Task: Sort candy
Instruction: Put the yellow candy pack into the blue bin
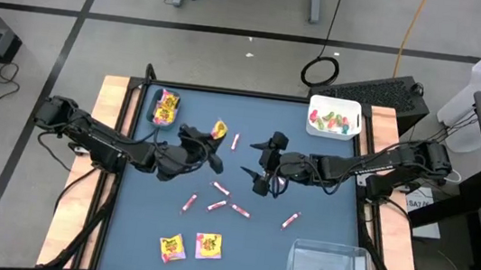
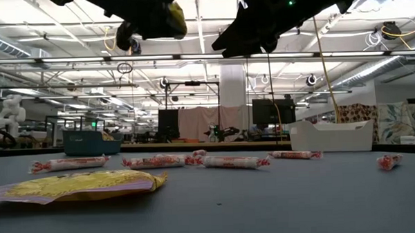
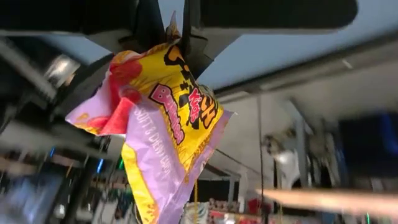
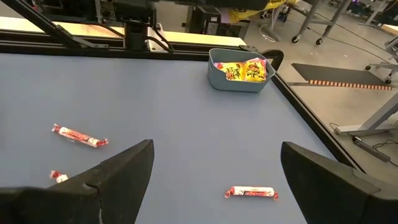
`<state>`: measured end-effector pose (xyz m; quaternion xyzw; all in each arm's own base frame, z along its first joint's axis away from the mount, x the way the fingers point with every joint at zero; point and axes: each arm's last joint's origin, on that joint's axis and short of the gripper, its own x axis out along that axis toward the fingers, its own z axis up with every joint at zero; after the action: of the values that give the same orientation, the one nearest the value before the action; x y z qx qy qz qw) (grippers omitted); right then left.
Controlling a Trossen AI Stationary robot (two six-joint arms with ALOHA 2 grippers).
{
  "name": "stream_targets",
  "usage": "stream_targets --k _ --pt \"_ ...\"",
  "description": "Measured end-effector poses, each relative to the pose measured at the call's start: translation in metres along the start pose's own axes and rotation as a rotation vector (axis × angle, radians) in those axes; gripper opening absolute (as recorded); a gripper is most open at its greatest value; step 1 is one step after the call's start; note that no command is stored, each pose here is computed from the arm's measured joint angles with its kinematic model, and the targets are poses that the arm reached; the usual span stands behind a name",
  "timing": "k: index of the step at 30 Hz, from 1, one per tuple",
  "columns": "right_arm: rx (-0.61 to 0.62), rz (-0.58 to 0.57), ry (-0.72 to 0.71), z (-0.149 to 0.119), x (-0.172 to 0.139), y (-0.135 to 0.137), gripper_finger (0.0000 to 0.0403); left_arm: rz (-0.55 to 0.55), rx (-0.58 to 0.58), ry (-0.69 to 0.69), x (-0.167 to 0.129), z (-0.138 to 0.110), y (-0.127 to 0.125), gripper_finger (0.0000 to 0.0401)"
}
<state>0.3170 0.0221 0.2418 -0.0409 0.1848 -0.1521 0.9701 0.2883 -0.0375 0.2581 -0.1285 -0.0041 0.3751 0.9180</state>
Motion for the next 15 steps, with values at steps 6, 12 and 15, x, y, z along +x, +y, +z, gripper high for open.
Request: stream_targets --k 6,12,15 --pt "0.000 0.000 0.000 0.0000 0.0000 0.0000 0.0341 -0.015 -0.196 0.007 0.0000 -0.0002 -0.0004 0.0041" --pt "0.005 0.004 0.000 0.0000 -0.0006 0.0013 0.0341 0.001 0.040 0.002 0.0038 0.0009 0.0025 0.0041" --pt "0.000 0.012 -0.001 -0.0001 -0.0018 0.0041 0.0341 0.003 0.166 0.001 0.0036 0.0009 0.0024 0.0041"
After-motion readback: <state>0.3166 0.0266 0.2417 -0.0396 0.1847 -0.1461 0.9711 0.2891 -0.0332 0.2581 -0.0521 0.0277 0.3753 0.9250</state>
